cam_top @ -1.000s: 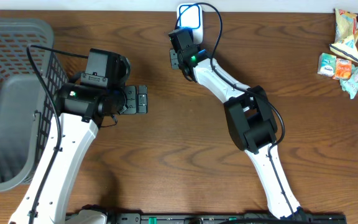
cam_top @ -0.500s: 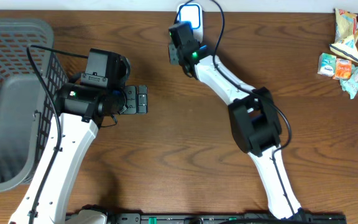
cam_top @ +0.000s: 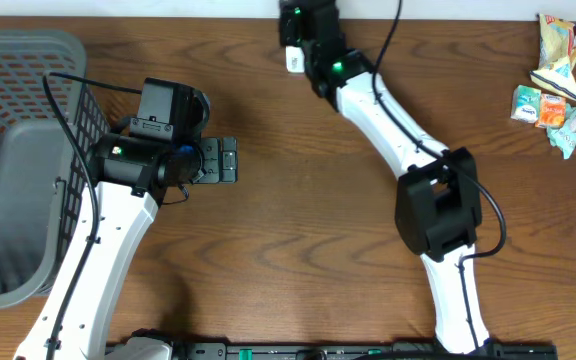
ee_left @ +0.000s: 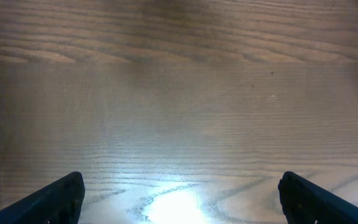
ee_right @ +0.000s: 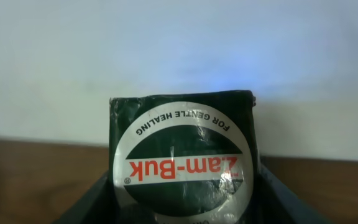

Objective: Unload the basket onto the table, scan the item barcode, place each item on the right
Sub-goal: 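Raise the tin up under the white scanner and hold it there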

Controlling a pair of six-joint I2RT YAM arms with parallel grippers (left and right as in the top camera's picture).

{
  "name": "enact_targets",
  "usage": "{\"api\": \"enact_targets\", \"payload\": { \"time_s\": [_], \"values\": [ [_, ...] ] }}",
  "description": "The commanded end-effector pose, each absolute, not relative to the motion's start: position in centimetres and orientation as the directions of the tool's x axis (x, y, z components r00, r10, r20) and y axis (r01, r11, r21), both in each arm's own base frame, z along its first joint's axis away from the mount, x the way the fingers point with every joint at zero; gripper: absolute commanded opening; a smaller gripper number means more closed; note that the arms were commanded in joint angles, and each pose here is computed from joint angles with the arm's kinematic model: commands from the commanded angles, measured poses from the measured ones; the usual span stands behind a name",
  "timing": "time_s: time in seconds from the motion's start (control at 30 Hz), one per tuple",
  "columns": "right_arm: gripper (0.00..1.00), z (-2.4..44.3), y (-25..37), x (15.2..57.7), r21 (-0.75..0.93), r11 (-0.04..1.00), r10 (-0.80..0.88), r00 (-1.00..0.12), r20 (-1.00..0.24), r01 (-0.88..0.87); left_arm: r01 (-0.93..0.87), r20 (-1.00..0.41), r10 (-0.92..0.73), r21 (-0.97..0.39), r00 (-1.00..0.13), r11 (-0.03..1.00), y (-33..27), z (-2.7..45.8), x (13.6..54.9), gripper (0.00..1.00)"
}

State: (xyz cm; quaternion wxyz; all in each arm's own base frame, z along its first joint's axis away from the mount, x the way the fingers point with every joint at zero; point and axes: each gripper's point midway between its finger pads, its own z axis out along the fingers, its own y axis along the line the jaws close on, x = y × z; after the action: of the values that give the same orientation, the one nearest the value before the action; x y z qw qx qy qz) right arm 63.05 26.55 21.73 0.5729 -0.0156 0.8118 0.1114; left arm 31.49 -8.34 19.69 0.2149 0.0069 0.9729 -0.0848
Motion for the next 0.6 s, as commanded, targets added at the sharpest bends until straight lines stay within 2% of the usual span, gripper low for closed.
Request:
{"api": "enact_targets", "payload": {
  "time_s": [0.0, 0.1, 0.33, 0.57],
  "values": [
    [0.46, 20.8, 23.6, 65.0, 0.158, 0.983, 0.12, -0.316, -0.941, -0.096, 0.055, -0.437, -0.02, -0.157, -0.899, 0.986, -8.2, 20.3, 31.7, 0.98],
    [0.49, 20.0, 23.2, 66.3, 0.181, 0.976, 0.142, -0.282, -0.949, -0.118, 0.055, -0.437, -0.02, -0.158, -0.899, 0.986, -8.2, 20.3, 31.7, 0.98],
    [0.47, 17.5, 24.7, 67.0, 0.202, 0.962, 0.146, -0.28, -0.949, -0.184, 0.055, -0.437, -0.02, -0.158, -0.899, 0.986, -8.2, 20.3, 31.7, 0.98],
    [0.47, 17.7, 26.3, 66.7, 0.207, 0.955, 0.151, -0.256, -0.955, -0.21, 0.055, -0.437, -0.02, -0.157, -0.899, 0.986, -8.2, 20.3, 31.7, 0.98]
  ]
}}
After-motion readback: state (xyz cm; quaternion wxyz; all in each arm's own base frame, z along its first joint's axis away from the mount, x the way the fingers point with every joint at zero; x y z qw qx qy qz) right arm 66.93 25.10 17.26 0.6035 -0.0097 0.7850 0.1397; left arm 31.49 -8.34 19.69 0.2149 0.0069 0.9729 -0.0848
